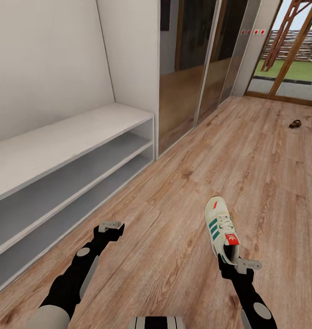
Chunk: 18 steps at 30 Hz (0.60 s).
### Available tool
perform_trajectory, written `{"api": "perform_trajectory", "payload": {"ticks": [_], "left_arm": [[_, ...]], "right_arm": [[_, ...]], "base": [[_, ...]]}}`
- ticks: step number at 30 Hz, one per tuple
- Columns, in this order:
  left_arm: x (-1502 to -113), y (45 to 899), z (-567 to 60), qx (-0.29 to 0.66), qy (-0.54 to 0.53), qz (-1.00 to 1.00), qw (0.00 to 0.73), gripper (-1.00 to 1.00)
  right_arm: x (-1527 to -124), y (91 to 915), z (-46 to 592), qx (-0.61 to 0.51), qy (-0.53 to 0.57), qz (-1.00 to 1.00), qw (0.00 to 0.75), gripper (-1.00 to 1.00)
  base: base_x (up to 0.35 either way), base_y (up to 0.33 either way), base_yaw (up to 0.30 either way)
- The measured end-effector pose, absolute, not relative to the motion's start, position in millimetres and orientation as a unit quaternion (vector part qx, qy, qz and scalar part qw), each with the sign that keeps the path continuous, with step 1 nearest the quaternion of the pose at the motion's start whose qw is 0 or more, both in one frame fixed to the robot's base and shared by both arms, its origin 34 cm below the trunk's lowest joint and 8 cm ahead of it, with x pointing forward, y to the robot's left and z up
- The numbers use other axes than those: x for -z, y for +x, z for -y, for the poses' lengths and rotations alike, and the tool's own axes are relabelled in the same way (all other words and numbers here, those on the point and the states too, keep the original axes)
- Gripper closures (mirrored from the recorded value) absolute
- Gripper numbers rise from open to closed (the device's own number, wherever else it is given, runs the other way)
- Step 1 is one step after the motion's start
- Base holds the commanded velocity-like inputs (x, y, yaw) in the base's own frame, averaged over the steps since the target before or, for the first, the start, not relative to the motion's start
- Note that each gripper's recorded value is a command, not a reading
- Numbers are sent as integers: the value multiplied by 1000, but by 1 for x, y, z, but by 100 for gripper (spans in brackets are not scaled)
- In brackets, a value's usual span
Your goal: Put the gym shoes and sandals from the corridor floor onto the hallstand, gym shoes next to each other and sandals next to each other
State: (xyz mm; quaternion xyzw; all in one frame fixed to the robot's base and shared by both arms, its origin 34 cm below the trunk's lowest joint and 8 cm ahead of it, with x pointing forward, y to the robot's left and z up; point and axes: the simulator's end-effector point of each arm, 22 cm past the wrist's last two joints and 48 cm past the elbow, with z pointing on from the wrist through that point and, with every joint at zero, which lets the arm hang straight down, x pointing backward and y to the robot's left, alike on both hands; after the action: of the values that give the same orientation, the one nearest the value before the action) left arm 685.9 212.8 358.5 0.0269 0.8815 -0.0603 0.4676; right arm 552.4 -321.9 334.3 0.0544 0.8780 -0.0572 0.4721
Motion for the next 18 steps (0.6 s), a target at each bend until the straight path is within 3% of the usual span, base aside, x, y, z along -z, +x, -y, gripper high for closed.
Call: {"api": "perform_trajectory", "payload": {"ticks": [18], "left_arm": [[-374,690,-212,61,27,-881,468,-100]], "right_arm": [[-350,556,322,57,54,-878,472,100]], "base": [[0,0,0]]}}
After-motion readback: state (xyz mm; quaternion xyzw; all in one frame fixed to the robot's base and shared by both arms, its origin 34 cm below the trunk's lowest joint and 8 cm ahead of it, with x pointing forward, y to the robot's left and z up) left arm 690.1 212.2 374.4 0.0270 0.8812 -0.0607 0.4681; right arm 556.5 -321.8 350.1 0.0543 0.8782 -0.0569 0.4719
